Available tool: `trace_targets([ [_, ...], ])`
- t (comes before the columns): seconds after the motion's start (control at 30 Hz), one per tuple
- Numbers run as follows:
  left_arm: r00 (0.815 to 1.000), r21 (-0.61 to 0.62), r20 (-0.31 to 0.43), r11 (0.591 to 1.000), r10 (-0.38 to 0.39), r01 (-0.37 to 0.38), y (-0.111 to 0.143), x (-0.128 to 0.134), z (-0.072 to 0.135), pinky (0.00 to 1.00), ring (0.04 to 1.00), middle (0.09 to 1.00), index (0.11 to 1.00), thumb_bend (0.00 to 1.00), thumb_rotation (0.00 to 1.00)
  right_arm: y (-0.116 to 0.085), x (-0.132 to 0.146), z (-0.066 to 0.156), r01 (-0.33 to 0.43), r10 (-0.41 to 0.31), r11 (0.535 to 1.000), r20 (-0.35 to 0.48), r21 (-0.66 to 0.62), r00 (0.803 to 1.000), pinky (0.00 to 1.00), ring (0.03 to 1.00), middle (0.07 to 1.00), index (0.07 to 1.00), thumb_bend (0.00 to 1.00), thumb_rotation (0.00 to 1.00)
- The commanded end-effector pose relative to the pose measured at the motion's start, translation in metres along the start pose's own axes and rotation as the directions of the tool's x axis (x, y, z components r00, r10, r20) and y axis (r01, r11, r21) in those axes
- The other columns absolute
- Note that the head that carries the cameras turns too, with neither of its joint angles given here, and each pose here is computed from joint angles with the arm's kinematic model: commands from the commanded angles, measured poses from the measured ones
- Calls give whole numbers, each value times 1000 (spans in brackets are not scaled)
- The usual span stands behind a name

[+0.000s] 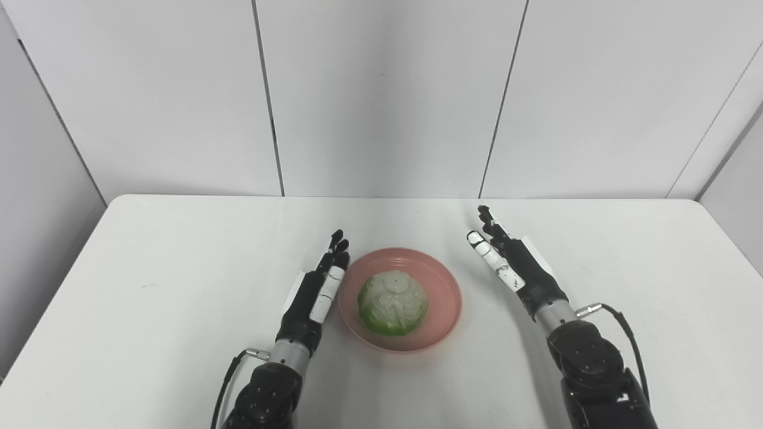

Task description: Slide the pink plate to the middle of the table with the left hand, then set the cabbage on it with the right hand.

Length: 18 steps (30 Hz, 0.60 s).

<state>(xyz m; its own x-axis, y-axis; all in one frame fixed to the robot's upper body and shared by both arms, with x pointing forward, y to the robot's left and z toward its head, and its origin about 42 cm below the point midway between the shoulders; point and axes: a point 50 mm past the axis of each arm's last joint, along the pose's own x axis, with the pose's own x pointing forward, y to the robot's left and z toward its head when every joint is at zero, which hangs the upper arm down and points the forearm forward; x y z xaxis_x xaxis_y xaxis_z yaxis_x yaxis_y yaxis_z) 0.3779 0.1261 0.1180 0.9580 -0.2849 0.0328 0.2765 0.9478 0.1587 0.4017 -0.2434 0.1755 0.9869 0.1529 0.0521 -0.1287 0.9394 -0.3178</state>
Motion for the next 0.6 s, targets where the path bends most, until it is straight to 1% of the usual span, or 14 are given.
trace_targets([
  [0.0, 999, 18, -23, 999, 47, -47, 6, -10, -11, 995, 1000, 999, 999, 913, 1000, -2, 0, 8, 42, -45, 999, 80, 33, 996, 1000, 1000, 1000, 1000, 832, 1000],
  [0.07, 998, 21, -23, 998, 53, -52, 8, -11, -12, 999, 1000, 998, 1000, 912, 1000, 0, -3, 3, 48, -52, 997, 79, 53, 995, 1000, 1000, 1000, 1000, 803, 1000],
  [0.17, 997, 15, -39, 998, 69, -68, 10, -17, -12, 988, 997, 989, 990, 927, 1000, 3, -6, -7, 44, -54, 993, 80, 112, 995, 1000, 1000, 1000, 1000, 784, 1000],
  [0.27, 997, 30, -31, 997, 76, -75, 14, -24, -9, 967, 994, 985, 984, 891, 1000, 8, -10, -15, 41, -51, 990, 69, 135, 996, 998, 992, 1000, 1000, 782, 1000],
  [0.3, 997, 34, -25, 996, 78, -77, 15, -25, -8, 956, 993, 982, 983, 835, 1000, 9, -11, -17, 40, -50, 990, 68, 134, 996, 1000, 981, 1000, 1000, 772, 1000],
  [0.33, 996, 31, -22, 996, 86, -86, 16, -26, -8, 952, 993, 981, 983, 815, 1000, 10, -12, -19, 37, -46, 991, 71, 127, 996, 1000, 978, 1000, 1000, 769, 1000],
  [0.37, 996, 28, -20, 995, 92, -92, 16, -27, -8, 948, 991, 978, 980, 808, 1000, 11, -13, -21, 34, -44, 992, 73, 122, 996, 1000, 977, 999, 1000, 745, 1000],
  [0.4, 995, 20, -25, 995, 94, -94, 16, -27, -9, 969, 996, 983, 985, 800, 1000, 12, -14, -23, 31, -40, 992, 74, 125, 996, 1000, 981, 1000, 1000, 724, 1000],
  [0.57, 996, 27, -30, 996, 85, -84, 19, -24, -12, 970, 993, 984, 987, 779, 1000, 13, -14, -28, 29, -40, 990, 73, 138, 997, 1000, 979, 999, 1000, 685, 1000],
])
